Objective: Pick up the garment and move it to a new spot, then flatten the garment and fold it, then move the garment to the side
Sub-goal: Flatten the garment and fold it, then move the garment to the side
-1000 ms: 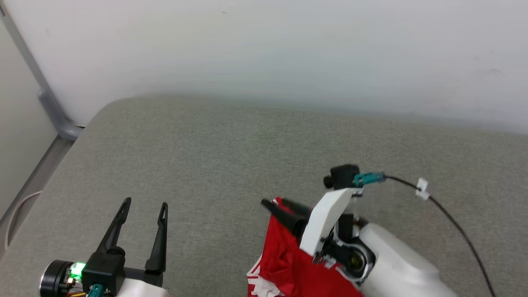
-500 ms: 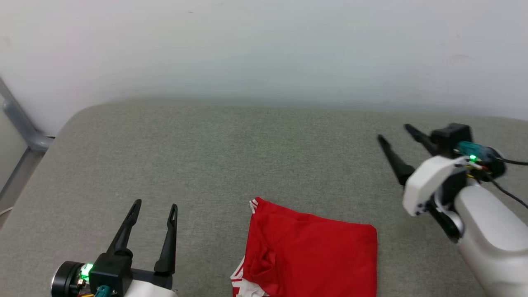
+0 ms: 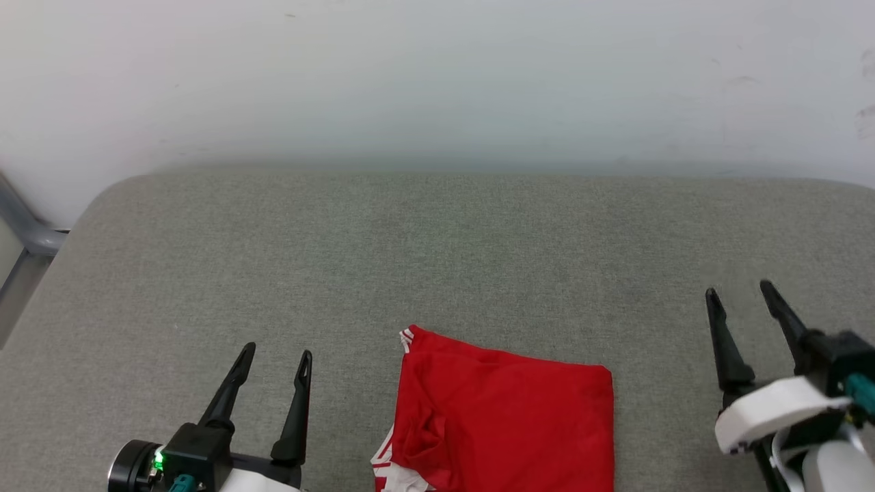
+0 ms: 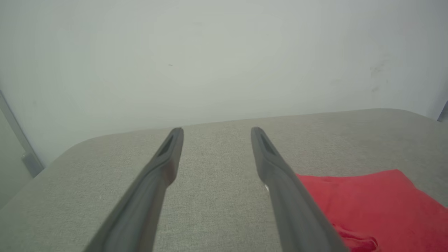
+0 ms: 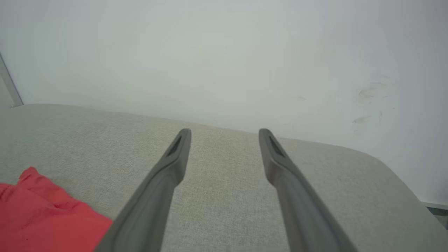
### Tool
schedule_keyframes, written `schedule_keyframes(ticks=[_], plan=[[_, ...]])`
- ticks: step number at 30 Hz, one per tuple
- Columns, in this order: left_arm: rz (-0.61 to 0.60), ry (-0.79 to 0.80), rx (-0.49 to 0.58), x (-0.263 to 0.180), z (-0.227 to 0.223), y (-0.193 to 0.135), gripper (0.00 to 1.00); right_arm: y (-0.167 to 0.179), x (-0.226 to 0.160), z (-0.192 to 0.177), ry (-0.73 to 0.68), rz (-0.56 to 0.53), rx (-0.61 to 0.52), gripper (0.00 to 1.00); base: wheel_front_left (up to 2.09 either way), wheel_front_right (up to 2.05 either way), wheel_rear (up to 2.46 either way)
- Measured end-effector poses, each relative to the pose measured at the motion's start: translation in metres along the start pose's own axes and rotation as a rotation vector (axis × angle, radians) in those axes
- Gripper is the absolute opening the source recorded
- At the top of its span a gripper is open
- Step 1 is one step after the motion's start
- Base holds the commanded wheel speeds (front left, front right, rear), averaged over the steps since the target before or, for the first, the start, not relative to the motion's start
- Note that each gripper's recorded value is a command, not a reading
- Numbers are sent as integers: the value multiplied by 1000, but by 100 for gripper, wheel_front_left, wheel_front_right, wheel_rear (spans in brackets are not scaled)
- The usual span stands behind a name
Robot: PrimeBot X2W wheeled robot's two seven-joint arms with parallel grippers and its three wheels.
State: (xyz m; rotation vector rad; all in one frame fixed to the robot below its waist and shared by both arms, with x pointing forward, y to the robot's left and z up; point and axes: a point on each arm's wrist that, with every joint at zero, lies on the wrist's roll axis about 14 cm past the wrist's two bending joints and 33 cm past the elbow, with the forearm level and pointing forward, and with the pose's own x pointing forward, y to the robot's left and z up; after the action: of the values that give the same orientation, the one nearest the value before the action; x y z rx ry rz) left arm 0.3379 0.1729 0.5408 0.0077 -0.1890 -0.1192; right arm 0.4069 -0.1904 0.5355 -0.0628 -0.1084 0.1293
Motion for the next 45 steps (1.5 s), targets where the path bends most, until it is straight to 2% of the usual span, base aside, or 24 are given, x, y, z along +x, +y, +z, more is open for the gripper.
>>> schedule_keyframes(ticks=[9, 16, 21, 24, 35, 41, 45], plan=[[-9, 3, -25, 3, -2, -4, 100, -1, -38, -2, -6, -104, 70, 100, 0, 0, 0], [-17, -14, -31, 10, 2, -7, 100, -2, -45, -6, 7, -114, 91, 100, 0, 0, 0], [-12, -21, -27, 12, 4, -5, 100, 6, -46, -17, 73, -94, 112, 100, 0, 0, 0], [-11, -21, -26, 13, 4, -4, 100, 21, -43, -28, 167, -49, 117, 100, 0, 0, 0], [-15, 30, -20, 22, -14, -4, 100, 69, -61, -89, 796, 169, 174, 100, 0, 0, 0], [-2, 46, -14, 29, -21, 2, 100, 78, -56, -102, 953, 221, 107, 100, 0, 0, 0], [17, 64, -3, 30, -26, 10, 100, 95, -57, -119, 1051, 268, 120, 100, 0, 0, 0]])
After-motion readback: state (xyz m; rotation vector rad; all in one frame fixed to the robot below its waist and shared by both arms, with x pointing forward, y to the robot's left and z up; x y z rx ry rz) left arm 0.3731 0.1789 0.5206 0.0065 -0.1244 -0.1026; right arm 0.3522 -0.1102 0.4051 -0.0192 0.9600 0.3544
